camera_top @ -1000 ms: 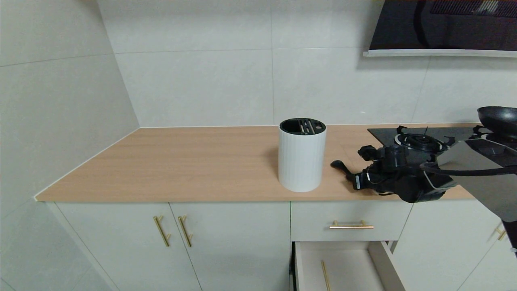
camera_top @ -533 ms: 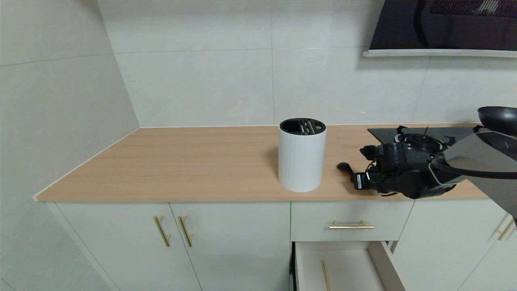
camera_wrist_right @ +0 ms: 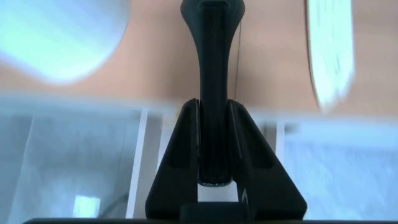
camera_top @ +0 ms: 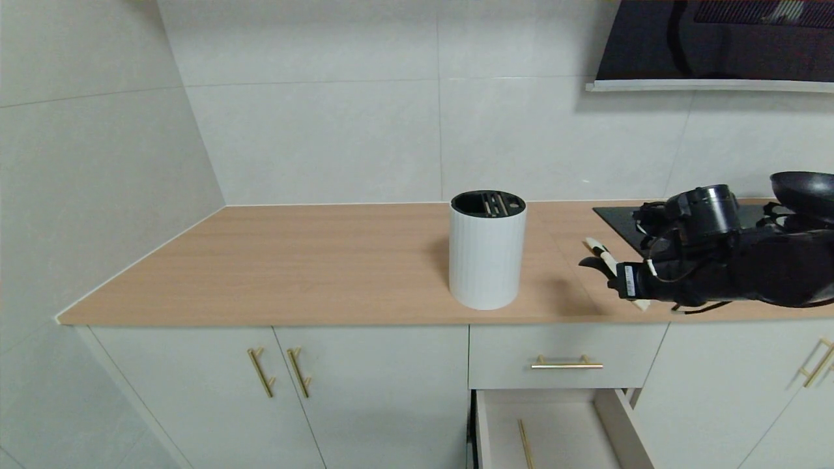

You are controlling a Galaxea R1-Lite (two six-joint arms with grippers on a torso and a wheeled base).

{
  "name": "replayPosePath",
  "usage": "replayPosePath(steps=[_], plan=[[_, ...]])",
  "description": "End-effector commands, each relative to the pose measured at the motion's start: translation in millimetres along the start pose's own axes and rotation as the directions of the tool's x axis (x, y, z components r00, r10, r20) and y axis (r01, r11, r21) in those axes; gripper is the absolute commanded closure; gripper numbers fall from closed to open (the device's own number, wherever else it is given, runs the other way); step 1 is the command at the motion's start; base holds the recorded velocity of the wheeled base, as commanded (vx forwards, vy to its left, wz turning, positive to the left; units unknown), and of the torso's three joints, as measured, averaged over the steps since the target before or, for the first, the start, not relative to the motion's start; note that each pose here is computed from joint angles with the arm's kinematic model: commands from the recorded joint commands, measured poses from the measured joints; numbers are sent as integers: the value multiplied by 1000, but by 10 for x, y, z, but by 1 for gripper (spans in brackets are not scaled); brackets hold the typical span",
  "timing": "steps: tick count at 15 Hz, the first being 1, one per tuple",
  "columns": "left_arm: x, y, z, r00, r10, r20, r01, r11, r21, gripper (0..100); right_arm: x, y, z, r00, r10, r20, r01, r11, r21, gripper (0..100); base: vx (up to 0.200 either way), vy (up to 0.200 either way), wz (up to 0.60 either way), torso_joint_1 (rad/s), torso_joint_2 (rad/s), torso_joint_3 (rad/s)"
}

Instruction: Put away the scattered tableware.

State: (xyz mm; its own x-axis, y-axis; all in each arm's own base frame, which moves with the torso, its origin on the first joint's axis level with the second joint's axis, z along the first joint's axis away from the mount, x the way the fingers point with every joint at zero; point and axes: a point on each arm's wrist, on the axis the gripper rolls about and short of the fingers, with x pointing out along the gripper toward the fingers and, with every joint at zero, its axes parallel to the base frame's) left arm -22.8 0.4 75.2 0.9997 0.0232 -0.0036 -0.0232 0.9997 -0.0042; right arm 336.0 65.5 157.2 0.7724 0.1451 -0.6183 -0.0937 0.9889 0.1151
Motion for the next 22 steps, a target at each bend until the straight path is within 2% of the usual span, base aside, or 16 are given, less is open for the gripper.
replayPosePath(steps=[1, 4, 9, 22], plan=[[0, 0, 0, 1000, 1, 1, -1, 1000, 0, 0, -565, 26, -118, 999, 22, 44, -22, 1000, -5, 100, 0, 0, 0, 0, 0, 0], [0, 0, 0, 1000, 1, 1, -1, 1000, 0, 0, -566, 45, -467, 998, 28, -61, -27, 999, 18, 100, 0, 0, 0, 0, 0, 0], [0, 0, 0, 1000, 0, 1, 0, 1000, 0, 0, -509, 38, -635, 992, 22, -124, -21, 1000, 10, 100, 0, 0, 0, 0, 0, 0], [0, 0, 0, 1000, 1, 1, -1, 1000, 0, 0, -504, 24, -704, 989, 13, -147, -12, 1000, 4, 100, 0, 0, 0, 0, 0, 0]])
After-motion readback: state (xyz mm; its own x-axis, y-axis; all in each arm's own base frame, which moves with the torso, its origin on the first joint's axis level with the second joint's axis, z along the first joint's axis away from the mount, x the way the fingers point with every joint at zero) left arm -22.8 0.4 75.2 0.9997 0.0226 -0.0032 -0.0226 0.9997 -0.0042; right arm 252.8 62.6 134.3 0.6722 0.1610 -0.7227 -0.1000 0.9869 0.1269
